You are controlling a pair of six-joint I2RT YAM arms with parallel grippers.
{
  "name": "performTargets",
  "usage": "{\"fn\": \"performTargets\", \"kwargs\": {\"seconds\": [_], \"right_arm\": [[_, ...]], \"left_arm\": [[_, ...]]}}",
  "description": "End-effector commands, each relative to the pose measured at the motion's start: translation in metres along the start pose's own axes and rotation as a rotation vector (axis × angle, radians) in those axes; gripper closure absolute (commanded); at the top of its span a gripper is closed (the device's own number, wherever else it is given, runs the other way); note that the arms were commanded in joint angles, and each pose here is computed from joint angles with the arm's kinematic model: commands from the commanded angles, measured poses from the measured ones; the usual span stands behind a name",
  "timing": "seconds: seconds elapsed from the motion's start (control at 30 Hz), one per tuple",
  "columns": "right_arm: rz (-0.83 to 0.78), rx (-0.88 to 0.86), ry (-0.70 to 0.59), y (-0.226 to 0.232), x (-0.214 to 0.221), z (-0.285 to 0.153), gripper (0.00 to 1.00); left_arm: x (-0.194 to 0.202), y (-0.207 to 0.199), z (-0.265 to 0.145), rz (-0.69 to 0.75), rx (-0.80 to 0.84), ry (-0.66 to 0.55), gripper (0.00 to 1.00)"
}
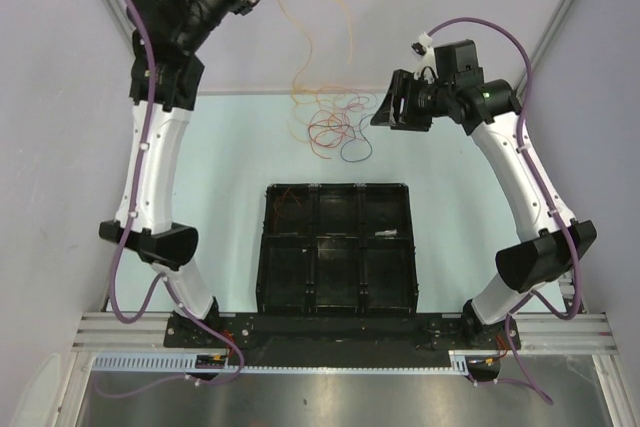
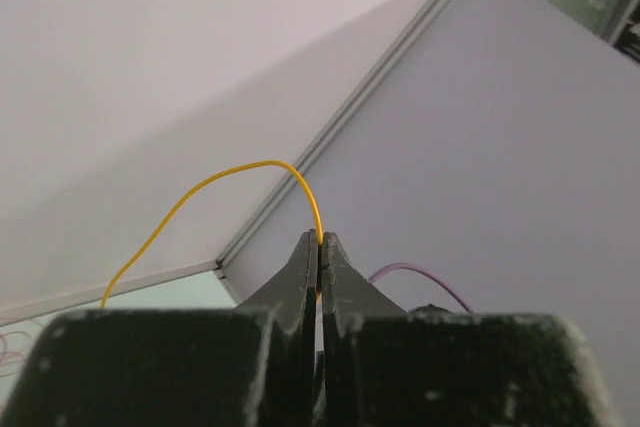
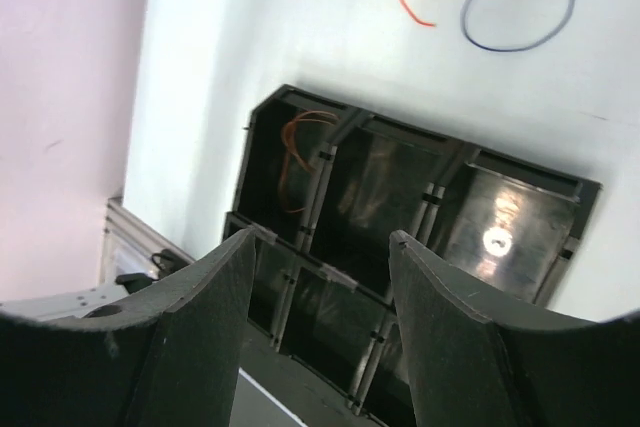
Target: Untangle the cables
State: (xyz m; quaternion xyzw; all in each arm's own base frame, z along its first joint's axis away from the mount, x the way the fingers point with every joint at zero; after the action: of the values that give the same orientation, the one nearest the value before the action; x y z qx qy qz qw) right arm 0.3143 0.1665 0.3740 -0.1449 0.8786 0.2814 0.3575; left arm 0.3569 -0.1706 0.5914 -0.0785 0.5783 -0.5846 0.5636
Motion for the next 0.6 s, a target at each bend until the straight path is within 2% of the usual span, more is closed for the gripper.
{"fn": "performTargets", "kwargs": {"seconds": [0.0,0.2,0.57], "right_arm": [[-0.04,-0.129,-0.094,0.026,-0.015,-0.017,0.39],[-0.09,-0.2,-0.099,0.045,-0.013,-0.022,0.39],[-0.187,-0.328,-0.133,0.077,0.001,-0.015,0.32]], "left_arm": [[-0.013,-0.073,-0.042,0.001,0.219,0.032,1.0],[-0.007,-0.113,-0.069,-0.046,0.398,0.162,1.0],[-0.006,-0.137,-0.092,-0.069,0.48,0.186,1.0]]}}
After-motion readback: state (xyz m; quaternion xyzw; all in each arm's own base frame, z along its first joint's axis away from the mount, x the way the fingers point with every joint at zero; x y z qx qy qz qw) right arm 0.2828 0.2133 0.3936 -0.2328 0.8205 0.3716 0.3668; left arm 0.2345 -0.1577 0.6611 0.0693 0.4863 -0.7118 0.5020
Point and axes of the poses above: each gripper's point midway between its finger pads, its own z axis out along the fingers, its own y axis along the line the jaws close on, x = y × z, the point moved 8 cm from there along -z, back along the fingers, and after that the axes turned 13 degrees about -z, right-handed, at the moved point
